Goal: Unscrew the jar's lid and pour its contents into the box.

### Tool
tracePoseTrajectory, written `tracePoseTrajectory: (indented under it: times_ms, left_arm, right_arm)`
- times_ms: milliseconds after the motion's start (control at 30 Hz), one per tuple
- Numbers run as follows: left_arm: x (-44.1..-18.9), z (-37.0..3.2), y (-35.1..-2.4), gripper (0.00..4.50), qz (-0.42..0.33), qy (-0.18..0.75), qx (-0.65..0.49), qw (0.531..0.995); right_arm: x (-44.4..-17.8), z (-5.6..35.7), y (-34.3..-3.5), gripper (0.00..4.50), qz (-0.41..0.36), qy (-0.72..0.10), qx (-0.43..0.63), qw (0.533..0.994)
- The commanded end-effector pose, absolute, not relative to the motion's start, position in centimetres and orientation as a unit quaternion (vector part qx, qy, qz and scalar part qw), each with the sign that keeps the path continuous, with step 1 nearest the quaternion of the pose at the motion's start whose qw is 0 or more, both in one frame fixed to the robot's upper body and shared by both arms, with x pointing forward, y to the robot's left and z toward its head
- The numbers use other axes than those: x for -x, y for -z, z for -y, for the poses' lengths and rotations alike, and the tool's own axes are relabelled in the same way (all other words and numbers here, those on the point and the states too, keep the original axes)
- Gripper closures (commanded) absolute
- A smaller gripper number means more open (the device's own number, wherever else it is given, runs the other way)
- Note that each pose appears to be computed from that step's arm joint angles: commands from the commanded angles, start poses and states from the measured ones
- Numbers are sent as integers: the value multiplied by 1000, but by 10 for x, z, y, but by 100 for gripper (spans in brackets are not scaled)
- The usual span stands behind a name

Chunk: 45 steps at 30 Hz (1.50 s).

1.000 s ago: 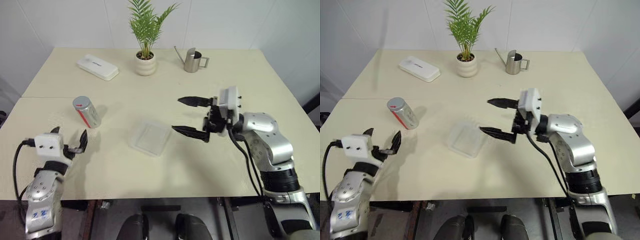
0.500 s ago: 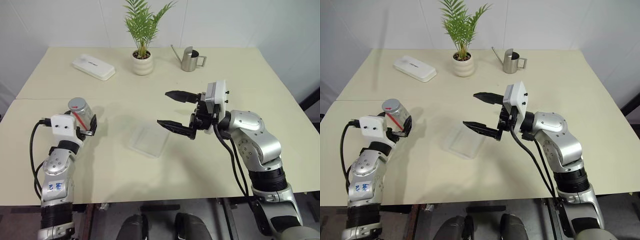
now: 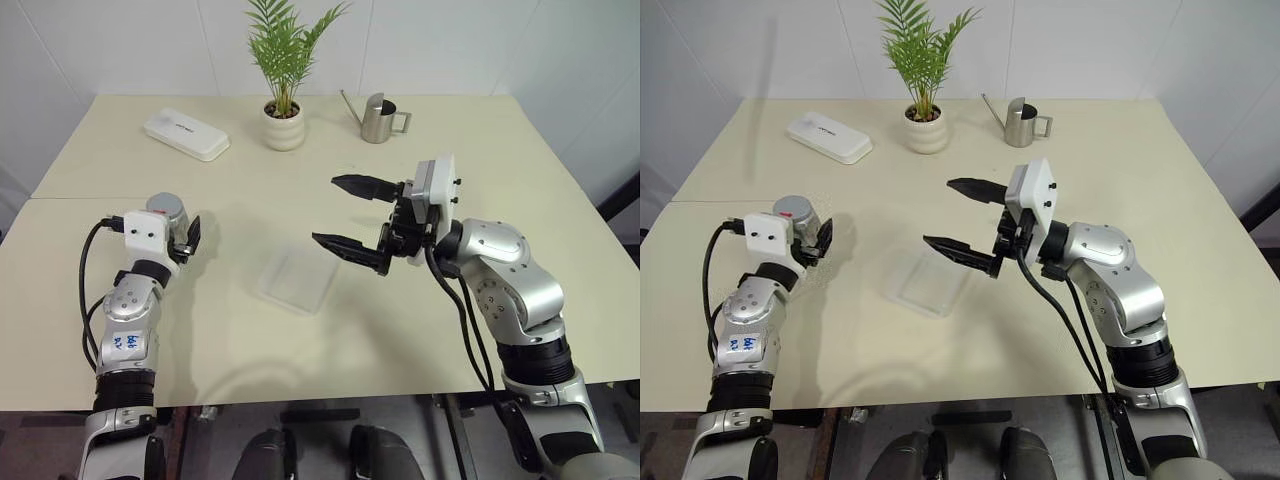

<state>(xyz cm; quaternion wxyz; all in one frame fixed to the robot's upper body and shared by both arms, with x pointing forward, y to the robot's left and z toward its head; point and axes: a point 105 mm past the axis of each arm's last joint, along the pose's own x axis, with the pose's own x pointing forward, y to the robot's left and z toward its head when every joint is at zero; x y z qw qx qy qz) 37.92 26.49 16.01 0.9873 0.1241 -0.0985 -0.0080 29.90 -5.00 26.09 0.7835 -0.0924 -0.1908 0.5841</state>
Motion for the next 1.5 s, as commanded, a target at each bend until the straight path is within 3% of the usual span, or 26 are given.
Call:
tracePoseTrajectory:
  times_ms: [33, 100, 333, 467, 700, 1033, 1433, 1500]
  left_arm:
    - [-377, -269, -172, 214, 117, 2, -140, 983]
    - [-376, -269, -172, 257, 120, 2, -136, 983]
    - [-368, -238, -211, 257, 194, 107, -101, 970]
    - [-357, -210, -235, 257, 199, 233, -93, 947]
    - [-327, -158, -238, 257, 145, 439, -125, 878]
    - [-322, -131, -231, 257, 136, 484, -107, 858]
    - [-324, -134, -231, 257, 136, 481, -96, 861]
    - [-324, -135, -232, 257, 139, 479, -90, 862]
  right_arm:
    - [-293, 55, -274, 0, 220, -576, 100, 781]
    - [-294, 54, -273, 0, 219, -576, 99, 781]
    - [-299, 55, -271, 0, 206, -571, 92, 790]
    - [-305, 45, -281, 0, 189, -570, 81, 796]
    - [-315, 0, -299, 0, 127, -574, 80, 805]
    - [-316, -33, -284, 0, 66, -591, 98, 798]
    - [-311, -40, -280, 0, 73, -594, 86, 796]
    - [-311, -40, -281, 40, 74, -593, 78, 798]
